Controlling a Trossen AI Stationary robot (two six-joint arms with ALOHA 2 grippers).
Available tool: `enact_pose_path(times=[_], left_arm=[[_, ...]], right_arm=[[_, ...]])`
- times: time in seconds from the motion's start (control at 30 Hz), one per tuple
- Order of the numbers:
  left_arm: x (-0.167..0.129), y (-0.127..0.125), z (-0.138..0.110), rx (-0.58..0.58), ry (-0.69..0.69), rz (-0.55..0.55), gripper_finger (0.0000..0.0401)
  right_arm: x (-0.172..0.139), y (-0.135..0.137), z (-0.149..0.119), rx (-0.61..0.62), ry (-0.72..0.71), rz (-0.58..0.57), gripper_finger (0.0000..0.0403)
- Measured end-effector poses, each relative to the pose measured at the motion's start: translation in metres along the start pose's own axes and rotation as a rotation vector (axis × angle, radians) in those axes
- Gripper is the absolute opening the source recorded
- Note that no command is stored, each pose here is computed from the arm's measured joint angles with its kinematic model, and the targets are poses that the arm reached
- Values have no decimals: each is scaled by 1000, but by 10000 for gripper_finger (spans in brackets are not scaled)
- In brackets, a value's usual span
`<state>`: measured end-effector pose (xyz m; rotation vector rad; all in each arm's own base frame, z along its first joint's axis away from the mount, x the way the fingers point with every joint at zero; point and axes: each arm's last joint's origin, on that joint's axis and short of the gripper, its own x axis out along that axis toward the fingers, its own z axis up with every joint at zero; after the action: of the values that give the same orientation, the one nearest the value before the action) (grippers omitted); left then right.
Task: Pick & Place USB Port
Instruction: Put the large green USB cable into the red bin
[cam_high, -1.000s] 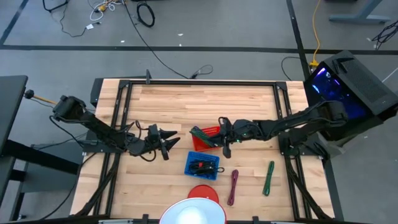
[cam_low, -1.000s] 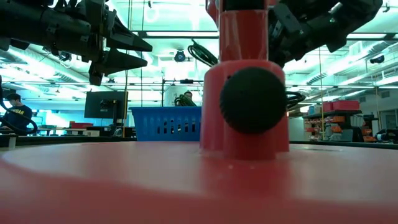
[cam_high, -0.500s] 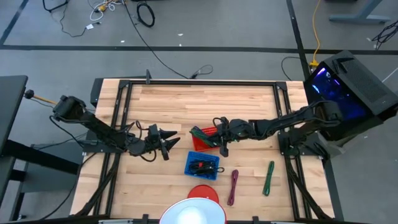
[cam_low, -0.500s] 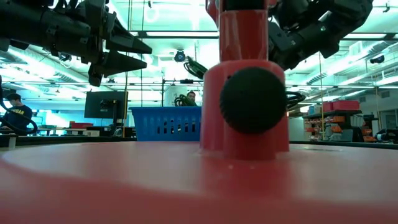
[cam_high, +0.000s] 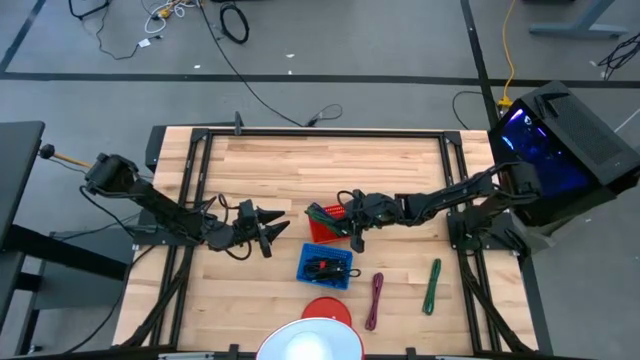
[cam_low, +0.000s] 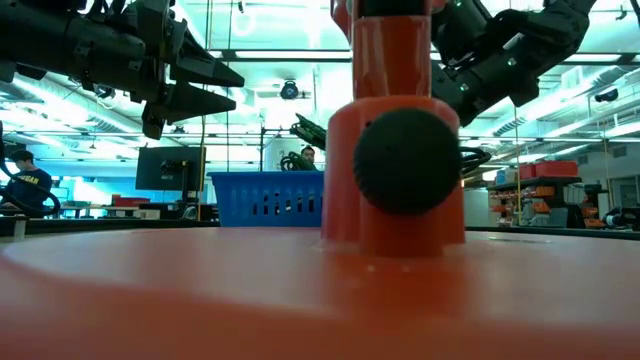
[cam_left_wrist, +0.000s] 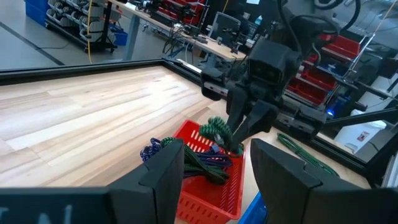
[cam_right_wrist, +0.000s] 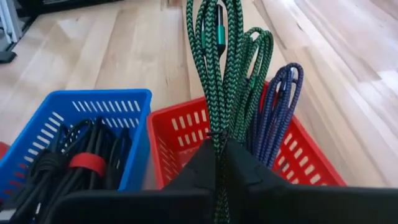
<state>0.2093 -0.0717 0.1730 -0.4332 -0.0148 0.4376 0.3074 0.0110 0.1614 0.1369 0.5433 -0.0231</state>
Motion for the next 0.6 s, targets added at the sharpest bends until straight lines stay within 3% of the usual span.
enact_pose_path(times=[0.33, 0.6], left_arm=[[0, 0, 0, -2, 0, 0, 190], [0, 0, 0, -2, 0, 0, 190]], right_arm=[[3, -5, -2, 9, 11, -15, 44], [3, -8, 0, 24, -9, -21, 101]])
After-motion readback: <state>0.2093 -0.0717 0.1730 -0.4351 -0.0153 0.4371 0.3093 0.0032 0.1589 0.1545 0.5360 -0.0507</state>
